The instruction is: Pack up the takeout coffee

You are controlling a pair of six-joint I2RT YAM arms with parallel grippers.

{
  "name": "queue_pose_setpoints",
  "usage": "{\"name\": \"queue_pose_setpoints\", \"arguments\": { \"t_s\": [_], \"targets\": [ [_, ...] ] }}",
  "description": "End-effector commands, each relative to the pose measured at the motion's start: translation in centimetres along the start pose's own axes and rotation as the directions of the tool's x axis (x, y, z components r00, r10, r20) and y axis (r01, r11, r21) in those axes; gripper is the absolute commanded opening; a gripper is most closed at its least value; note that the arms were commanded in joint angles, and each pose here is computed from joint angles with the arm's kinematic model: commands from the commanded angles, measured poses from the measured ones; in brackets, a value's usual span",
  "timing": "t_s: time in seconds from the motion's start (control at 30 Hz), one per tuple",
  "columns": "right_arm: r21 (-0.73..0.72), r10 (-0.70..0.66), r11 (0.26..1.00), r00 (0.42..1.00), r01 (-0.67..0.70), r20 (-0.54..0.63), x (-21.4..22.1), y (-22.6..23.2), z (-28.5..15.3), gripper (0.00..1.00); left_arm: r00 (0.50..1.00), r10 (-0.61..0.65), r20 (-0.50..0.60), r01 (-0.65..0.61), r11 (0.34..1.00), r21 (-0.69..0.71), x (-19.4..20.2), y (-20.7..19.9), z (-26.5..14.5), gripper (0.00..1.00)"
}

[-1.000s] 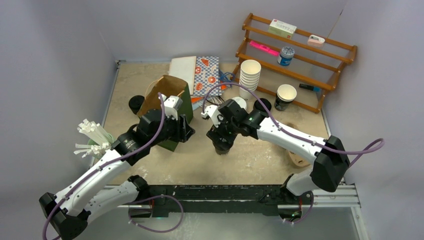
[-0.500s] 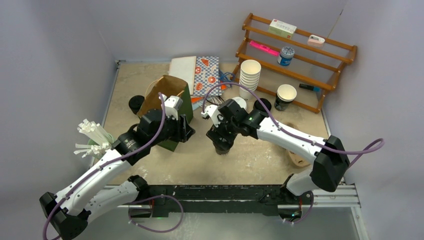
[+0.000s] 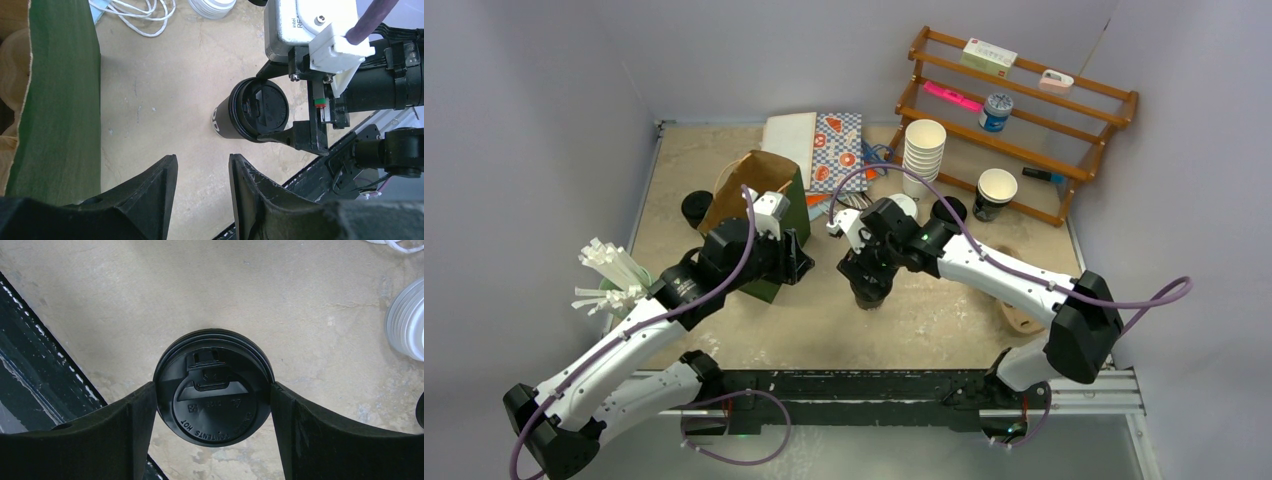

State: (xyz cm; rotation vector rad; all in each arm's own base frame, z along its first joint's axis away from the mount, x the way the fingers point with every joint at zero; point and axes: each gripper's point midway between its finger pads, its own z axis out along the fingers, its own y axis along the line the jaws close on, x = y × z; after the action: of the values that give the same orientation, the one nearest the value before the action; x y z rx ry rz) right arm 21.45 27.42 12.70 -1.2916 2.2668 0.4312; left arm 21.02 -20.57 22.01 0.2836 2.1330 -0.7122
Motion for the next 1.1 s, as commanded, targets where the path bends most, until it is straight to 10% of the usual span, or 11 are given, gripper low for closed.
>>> {"name": "queue_pose_setpoints", "arguments": {
  "t_s": [0.0, 0.7, 1.07],
  "targets": [
    [-0.041, 0.035, 0.998, 0.995, -0.04, -0.097, 2.5, 1.1, 0.7, 0.8, 0.999, 0.013, 0.047, -0.015, 0.999, 0.028, -1.6, -0.9, -0.7, 0.45],
    [0.012, 0.04, 0.999, 0.996, -0.039, -0.076, 4.6, 3.3, 1.0, 0.82, 0.999, 0.013, 0.04, -0.015, 0.999, 0.034, -1.2, -0.9, -0.5, 0.45],
    [0.234, 0.358, 0.889, 0.917, -0.393, 0.179, 0.8, 0.0, -1.9, 0.82, 0.999, 0.005, 0.037, -0.007, 0.999, 0.039, -1.1, -1.0, -0.2, 0.45]
  ]
}}
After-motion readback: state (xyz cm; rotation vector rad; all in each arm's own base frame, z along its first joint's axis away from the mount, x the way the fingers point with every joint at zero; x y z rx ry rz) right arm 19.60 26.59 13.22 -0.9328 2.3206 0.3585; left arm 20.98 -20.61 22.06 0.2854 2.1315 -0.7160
